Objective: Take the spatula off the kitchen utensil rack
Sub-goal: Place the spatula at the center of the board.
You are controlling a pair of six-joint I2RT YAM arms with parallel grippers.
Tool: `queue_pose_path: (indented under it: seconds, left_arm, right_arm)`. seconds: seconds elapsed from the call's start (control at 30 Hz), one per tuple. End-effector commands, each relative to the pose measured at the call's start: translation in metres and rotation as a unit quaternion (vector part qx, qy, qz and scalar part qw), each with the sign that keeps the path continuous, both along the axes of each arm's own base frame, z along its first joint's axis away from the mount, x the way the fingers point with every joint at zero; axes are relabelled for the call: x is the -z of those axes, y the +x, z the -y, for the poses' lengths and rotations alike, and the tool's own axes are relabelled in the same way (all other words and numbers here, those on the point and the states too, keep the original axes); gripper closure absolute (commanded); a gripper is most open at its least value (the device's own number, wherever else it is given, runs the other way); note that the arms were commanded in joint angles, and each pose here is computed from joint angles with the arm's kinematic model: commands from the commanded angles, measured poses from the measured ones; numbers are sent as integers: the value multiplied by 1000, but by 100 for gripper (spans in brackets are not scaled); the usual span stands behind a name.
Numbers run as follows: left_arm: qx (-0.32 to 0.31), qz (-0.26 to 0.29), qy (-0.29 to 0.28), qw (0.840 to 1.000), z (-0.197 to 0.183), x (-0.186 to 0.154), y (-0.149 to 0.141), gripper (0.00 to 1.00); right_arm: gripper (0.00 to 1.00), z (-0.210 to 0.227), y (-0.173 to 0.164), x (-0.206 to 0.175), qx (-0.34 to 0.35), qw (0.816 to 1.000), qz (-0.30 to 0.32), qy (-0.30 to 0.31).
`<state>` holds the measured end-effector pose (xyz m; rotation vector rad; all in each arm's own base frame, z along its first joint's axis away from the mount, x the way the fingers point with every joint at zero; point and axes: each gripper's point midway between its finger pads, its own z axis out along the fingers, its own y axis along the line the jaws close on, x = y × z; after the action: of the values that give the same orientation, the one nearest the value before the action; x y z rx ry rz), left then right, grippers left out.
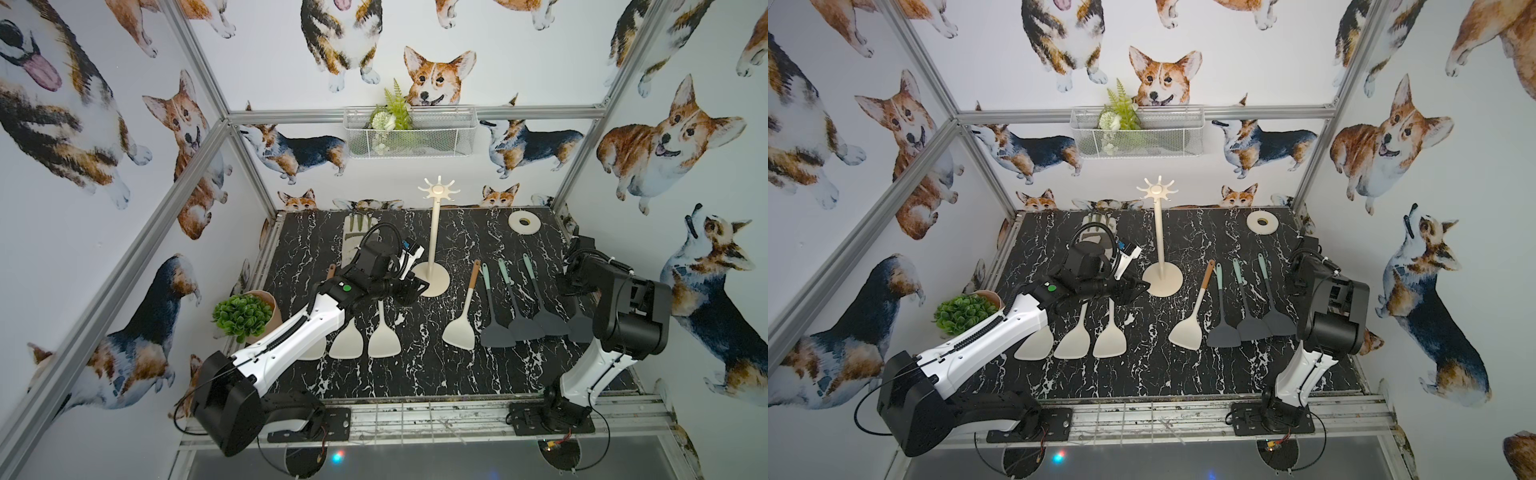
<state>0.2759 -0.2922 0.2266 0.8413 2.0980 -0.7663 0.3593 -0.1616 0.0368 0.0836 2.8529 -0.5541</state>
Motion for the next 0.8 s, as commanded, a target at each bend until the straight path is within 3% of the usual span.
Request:
queue_pose_path:
  seconds: [0.0,0.17,0.47,0.53,0.77]
  left_arm:
    - [6,9,-8,1000,3,-6,2,43]
    - [3,8,-10,1000,1,-4,3,43]
    - [1,5,-10,1000,1,-1,5,43]
    - [1,5,-10,1000,1,-1,6,43]
    - [-3,6,-10,1000,-2,-1,8,43]
  right_arm:
    - [100,-9,0,10,9,999,-16,37]
    - [99,-8,5,16,23,998,-30,46]
    - [77,-11,6,26,37,996,-42,64]
    - [67,-15,4,29,37,996,-42,73]
    - [60,-22,2,31,37,995,-39,85]
